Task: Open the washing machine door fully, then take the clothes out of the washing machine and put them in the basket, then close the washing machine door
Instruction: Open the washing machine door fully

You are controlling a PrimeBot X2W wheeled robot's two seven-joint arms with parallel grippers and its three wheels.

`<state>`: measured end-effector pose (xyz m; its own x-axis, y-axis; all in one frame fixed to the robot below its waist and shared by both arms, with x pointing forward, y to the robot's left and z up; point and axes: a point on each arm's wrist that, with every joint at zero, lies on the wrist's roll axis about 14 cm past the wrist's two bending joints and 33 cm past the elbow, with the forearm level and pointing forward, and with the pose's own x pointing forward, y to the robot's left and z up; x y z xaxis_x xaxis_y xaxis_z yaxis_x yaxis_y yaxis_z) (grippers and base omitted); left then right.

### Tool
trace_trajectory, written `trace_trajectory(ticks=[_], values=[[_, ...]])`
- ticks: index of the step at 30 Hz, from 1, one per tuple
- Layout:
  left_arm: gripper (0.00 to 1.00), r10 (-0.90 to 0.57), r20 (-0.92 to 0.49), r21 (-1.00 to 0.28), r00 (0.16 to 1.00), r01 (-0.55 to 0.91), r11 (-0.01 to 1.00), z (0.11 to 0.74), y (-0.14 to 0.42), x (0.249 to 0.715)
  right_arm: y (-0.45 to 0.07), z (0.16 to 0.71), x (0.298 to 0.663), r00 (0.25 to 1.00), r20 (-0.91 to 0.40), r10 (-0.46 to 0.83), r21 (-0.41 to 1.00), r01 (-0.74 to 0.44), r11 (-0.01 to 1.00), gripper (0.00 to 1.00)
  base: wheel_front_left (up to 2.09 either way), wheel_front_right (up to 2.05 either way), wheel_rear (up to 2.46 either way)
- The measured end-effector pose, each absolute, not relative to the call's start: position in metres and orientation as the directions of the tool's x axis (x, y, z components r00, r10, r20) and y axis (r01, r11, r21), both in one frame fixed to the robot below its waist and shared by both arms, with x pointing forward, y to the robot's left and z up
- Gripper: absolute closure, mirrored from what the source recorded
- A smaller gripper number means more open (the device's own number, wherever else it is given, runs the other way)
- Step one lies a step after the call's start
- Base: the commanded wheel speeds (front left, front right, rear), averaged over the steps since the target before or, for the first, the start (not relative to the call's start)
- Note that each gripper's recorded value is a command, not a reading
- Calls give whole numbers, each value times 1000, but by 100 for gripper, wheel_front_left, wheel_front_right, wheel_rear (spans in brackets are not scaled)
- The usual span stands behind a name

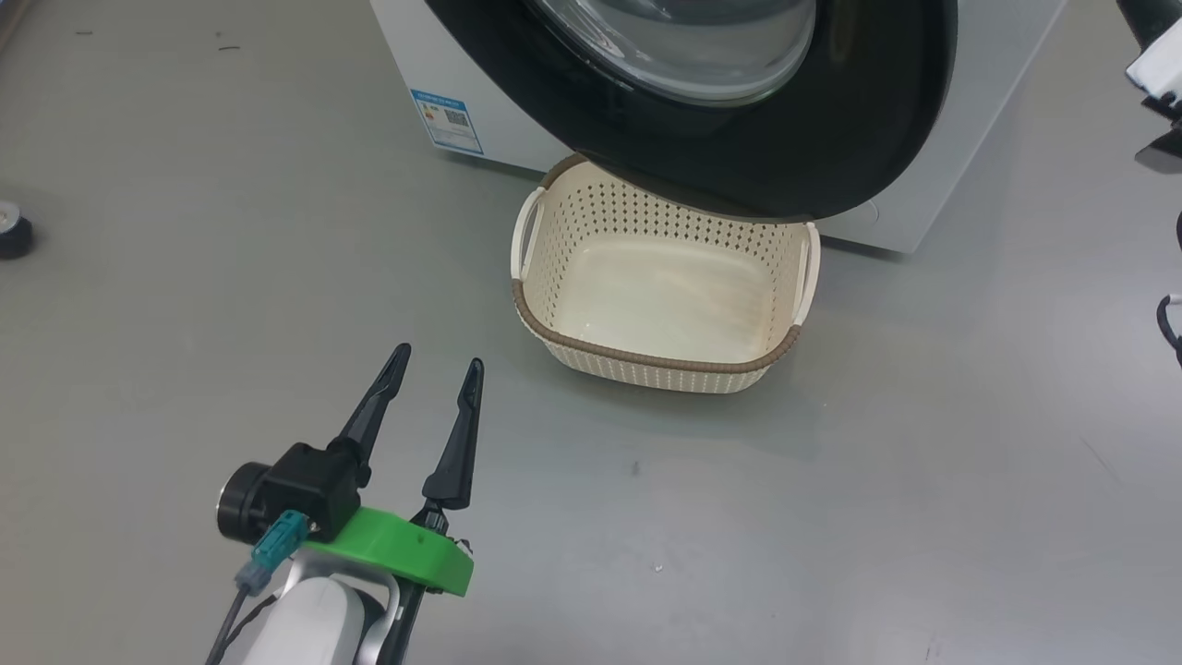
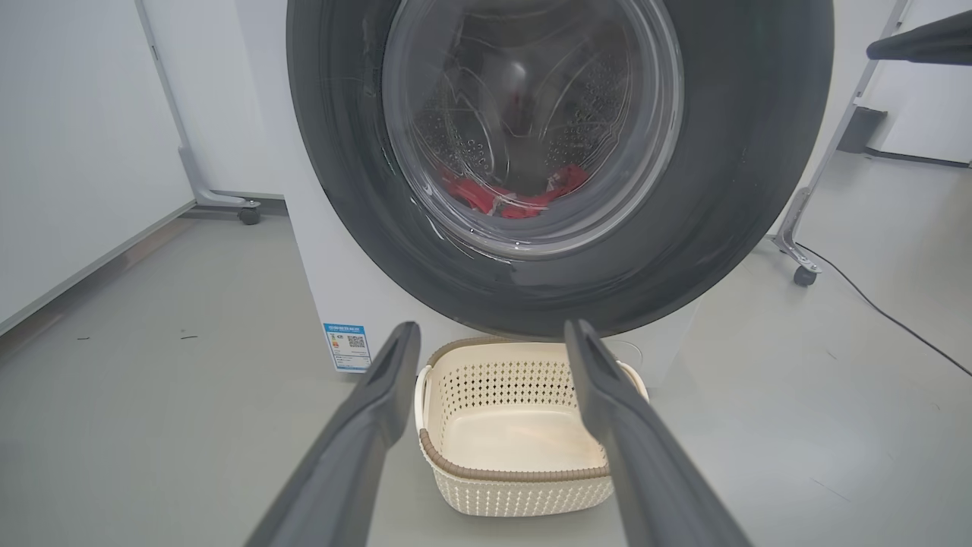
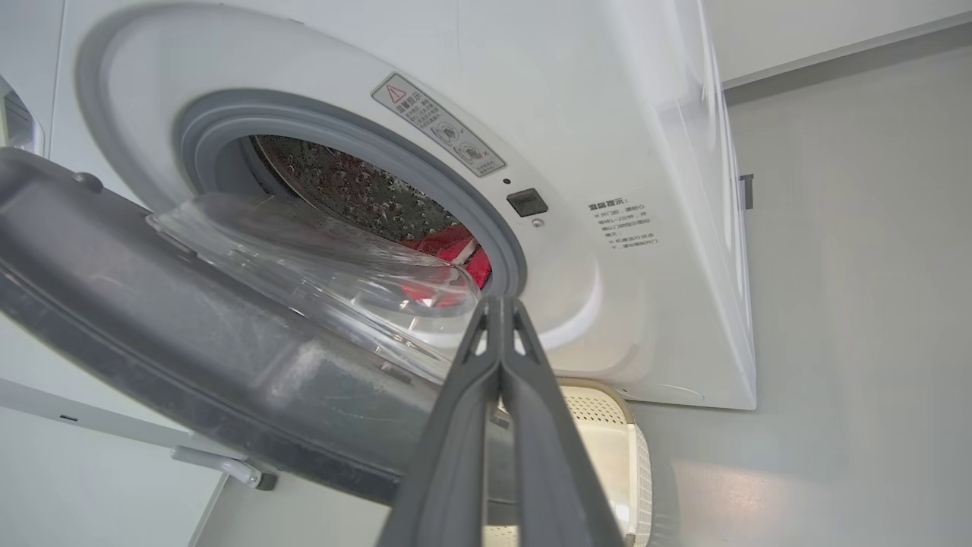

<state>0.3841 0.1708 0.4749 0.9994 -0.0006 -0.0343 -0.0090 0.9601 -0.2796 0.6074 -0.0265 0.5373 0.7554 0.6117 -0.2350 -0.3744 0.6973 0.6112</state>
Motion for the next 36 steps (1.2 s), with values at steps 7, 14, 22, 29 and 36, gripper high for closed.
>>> trace_trajectory(ticks=[7,14,22,29,36], values=[[0,10,-10,-289,1000,-13,957,482,173,380,-30,546,582,793,-173,584,471,-454,756,100,0,0,0],[0,22,25,-288,999,-14,958,493,178,381,-31,525,541,796,-157,584,465,-463,755,100,0,0,0],[0,-1,44,-280,999,14,960,498,172,379,-55,501,502,834,-145,532,425,-433,795,100,0,0,0],[0,-16,54,-277,998,30,960,500,168,375,-75,495,475,873,-92,480,393,-411,822,100,0,0,0],[0,-33,65,-276,997,49,960,503,164,373,-94,494,455,907,-34,421,367,-381,849,100,0,0,0]])
